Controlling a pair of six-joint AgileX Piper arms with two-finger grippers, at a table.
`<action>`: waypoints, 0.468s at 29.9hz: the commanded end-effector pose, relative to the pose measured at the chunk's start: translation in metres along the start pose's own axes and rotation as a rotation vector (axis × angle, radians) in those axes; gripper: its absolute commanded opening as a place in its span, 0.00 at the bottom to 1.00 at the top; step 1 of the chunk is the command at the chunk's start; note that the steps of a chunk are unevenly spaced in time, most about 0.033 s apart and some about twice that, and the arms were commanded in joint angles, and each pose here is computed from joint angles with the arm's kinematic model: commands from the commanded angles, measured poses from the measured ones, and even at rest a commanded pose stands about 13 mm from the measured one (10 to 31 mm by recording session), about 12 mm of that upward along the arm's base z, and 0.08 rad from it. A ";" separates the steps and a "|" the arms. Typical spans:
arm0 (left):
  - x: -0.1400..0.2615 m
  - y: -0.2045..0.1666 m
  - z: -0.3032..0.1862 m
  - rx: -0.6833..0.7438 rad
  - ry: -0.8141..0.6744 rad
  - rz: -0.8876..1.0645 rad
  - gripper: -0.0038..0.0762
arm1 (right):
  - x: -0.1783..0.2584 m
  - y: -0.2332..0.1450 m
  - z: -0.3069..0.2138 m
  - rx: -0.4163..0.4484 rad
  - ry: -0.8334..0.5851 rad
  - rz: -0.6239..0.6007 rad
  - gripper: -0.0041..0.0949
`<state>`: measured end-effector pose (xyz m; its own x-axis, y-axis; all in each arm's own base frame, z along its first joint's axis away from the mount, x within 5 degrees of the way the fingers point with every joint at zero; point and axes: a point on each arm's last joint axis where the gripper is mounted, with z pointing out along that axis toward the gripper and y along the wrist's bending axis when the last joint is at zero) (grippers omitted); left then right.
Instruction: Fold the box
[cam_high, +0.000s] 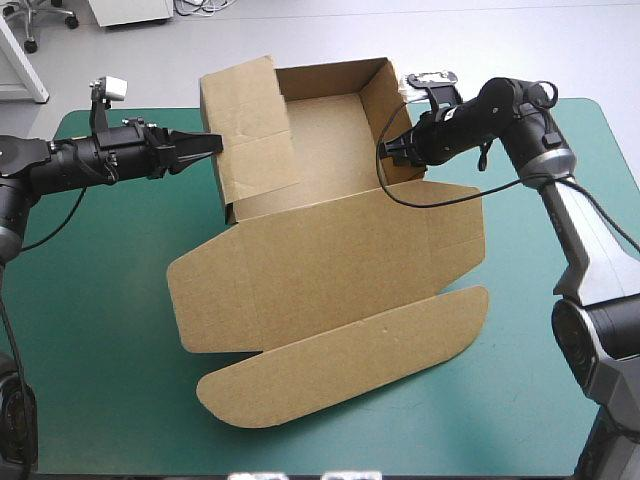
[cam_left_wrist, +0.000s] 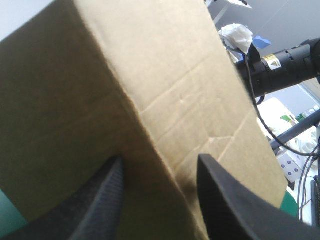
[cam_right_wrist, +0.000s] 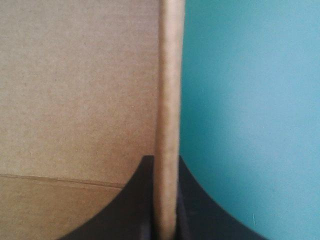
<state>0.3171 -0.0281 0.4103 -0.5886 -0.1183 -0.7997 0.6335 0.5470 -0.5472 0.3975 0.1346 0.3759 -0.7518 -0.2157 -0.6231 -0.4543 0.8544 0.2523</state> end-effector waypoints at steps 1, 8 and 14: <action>-0.012 -0.027 -0.009 0.047 -0.059 0.031 0.54 | -0.012 0.019 -0.028 -0.026 -0.123 -0.015 0.03; -0.011 -0.029 -0.004 0.042 -0.045 0.023 0.54 | -0.011 0.022 -0.025 -0.018 -0.116 -0.006 0.03; -0.011 -0.028 -0.004 0.030 -0.040 0.012 0.55 | -0.010 0.025 -0.023 0.018 -0.107 -0.016 0.03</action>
<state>0.3170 -0.0323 0.4063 -0.6217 -0.0964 -0.7773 0.6095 0.5639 -0.5573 0.3968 0.1455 0.3699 -0.7606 -0.2320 -0.6064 -0.4417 0.8694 0.2214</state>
